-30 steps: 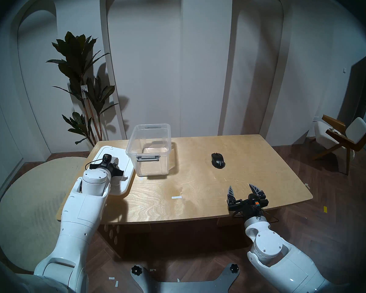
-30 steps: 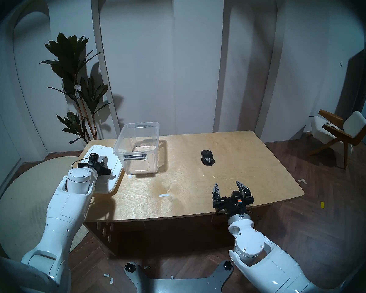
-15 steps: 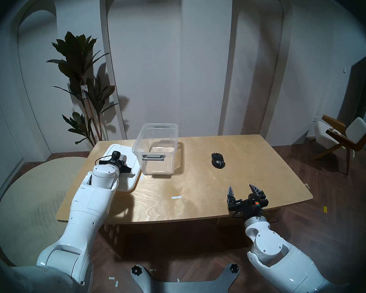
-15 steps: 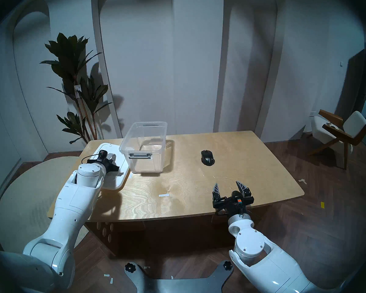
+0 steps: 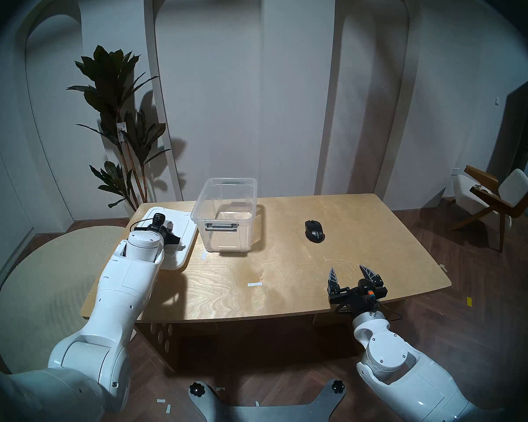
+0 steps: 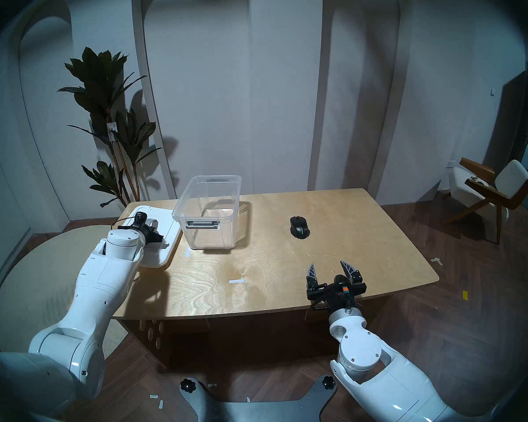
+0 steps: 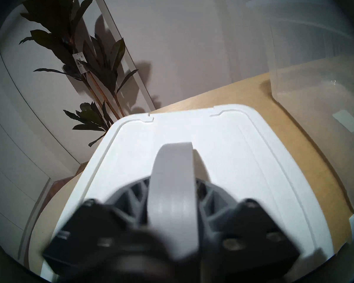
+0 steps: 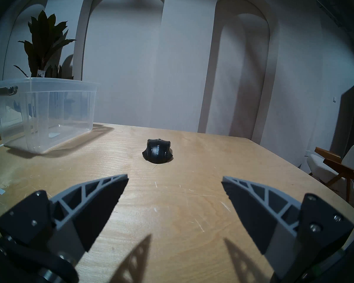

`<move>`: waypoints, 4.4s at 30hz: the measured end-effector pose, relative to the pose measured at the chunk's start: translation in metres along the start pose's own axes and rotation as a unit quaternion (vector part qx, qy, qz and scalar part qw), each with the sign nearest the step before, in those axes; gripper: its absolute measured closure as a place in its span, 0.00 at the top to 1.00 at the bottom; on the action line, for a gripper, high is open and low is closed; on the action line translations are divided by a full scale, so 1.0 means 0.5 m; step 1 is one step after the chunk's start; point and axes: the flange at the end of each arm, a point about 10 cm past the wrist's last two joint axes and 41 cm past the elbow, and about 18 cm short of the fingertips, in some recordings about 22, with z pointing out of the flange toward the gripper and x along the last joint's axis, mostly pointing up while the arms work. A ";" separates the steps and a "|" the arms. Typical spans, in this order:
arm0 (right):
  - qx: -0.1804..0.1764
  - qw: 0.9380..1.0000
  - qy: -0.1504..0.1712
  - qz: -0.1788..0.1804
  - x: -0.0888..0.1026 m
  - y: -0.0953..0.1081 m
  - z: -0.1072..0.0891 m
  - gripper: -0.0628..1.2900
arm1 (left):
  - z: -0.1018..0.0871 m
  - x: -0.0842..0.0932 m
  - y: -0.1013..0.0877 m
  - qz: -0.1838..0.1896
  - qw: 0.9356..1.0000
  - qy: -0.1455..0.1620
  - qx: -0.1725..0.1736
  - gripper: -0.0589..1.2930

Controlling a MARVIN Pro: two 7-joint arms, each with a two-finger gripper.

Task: Open a storage container and put mouse inside

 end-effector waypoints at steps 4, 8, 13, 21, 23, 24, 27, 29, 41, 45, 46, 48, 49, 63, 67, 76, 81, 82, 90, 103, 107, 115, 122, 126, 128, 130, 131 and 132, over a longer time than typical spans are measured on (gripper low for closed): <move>0.000 1.000 0.000 0.000 0.000 0.000 0.000 0.96 | 0.004 -0.002 0.000 -0.054 0.997 -0.029 -0.050 0.97; 0.000 1.000 0.000 0.000 0.000 0.000 0.000 0.96 | 0.006 -0.022 -0.011 -0.095 0.990 -0.056 -0.084 0.97; 0.000 1.000 0.000 0.000 0.000 0.000 0.000 0.96 | -0.002 -0.019 -0.032 -0.085 0.989 -0.071 -0.094 0.97; 0.000 1.000 0.000 0.000 0.000 0.000 0.000 0.96 | -0.024 0.037 -0.073 -0.083 0.994 -0.016 -0.074 0.97; 0.000 1.000 0.000 0.000 0.000 0.000 0.000 0.96 | -0.031 0.054 -0.083 -0.080 0.995 0.005 -0.060 0.97; 0.000 1.000 0.000 0.000 0.000 0.000 0.000 0.96 | -0.036 0.066 -0.091 -0.077 0.996 0.021 -0.047 0.97; 0.000 1.000 0.000 0.000 0.000 0.000 0.000 0.96 | -0.046 0.082 -0.102 -0.075 0.996 0.050 -0.027 0.97; 0.000 1.000 0.000 0.000 0.000 0.000 0.000 0.96 | -0.054 0.090 -0.103 -0.079 0.994 0.073 -0.016 0.97; 0.001 1.000 -0.005 0.005 -0.002 -0.001 0.001 0.96 | -0.097 0.134 -0.012 -0.111 0.978 0.175 -0.034 0.97; 0.001 1.000 -0.015 0.007 -0.008 -0.003 0.008 0.96 | -0.117 0.146 0.001 -0.120 0.970 0.209 -0.029 0.97; 0.002 1.000 -0.020 0.006 -0.013 -0.005 0.013 0.96 | -0.126 0.149 0.003 -0.122 0.967 0.222 -0.023 0.97; 0.004 1.000 -0.025 0.004 -0.019 -0.008 0.018 0.96 | -0.135 0.151 0.003 -0.124 0.965 0.232 -0.016 0.97; 0.005 1.000 -0.027 0.003 -0.022 -0.009 0.020 0.96 | -0.139 0.151 0.003 -0.124 0.964 0.236 -0.014 0.97; 0.009 0.999 -0.024 -0.026 -0.035 -0.042 0.093 0.96 | -0.211 0.145 0.007 -0.113 0.956 0.270 0.022 0.97; -0.003 0.999 -0.023 -0.025 -0.027 -0.046 0.118 0.96 | -0.230 0.143 0.011 -0.109 0.956 0.270 0.026 0.97; -0.026 0.999 -0.029 -0.034 -0.018 -0.055 0.178 0.96 | -0.262 0.131 0.017 -0.100 0.964 0.246 0.031 0.97; -0.025 0.998 -0.036 -0.052 -0.031 -0.062 0.207 0.96 | -0.271 0.126 0.019 -0.097 0.967 0.234 0.033 0.97; -0.025 0.998 -0.036 -0.054 -0.032 -0.063 0.210 0.96 | -0.272 0.125 0.020 -0.097 0.967 0.233 0.033 0.97; -0.028 0.997 -0.024 -0.063 -0.028 -0.067 0.248 0.96 | -0.279 0.127 0.019 -0.095 0.969 0.224 0.035 0.97; -0.064 0.996 -0.038 -0.051 -0.048 -0.065 0.282 0.96 | -0.284 0.133 0.019 -0.094 0.970 0.222 0.032 0.97; -0.074 0.995 -0.050 -0.043 -0.058 -0.062 0.297 0.96 | -0.285 0.134 0.019 -0.093 0.970 0.223 0.031 0.97; -0.032 0.998 -0.055 -0.009 -0.054 -0.073 0.327 0.96 | -0.285 0.134 0.018 -0.092 0.970 0.224 0.030 0.97; 0.015 0.998 -0.054 0.024 -0.050 -0.083 0.339 0.96 | -0.286 0.134 0.017 -0.091 0.970 0.224 0.030 0.97; 0.010 0.997 -0.059 0.040 -0.050 -0.075 0.347 0.96 | -0.286 0.134 0.017 -0.091 0.970 0.224 0.030 0.97; 0.010 0.997 -0.061 0.047 -0.050 -0.073 0.352 0.96 | -0.286 0.134 0.017 -0.091 0.970 0.224 0.030 0.97; 0.010 0.996 -0.064 0.054 -0.049 -0.070 0.360 0.96 | -0.286 0.134 0.017 -0.091 0.970 0.224 0.029 0.97; 0.010 0.996 -0.064 0.056 -0.049 -0.068 0.363 0.96 | -0.286 0.134 0.017 -0.091 0.970 0.224 0.029 0.97; 0.010 0.996 -0.064 0.057 -0.049 -0.067 0.365 0.96 | -0.286 0.134 0.017 -0.091 0.970 0.224 0.029 0.97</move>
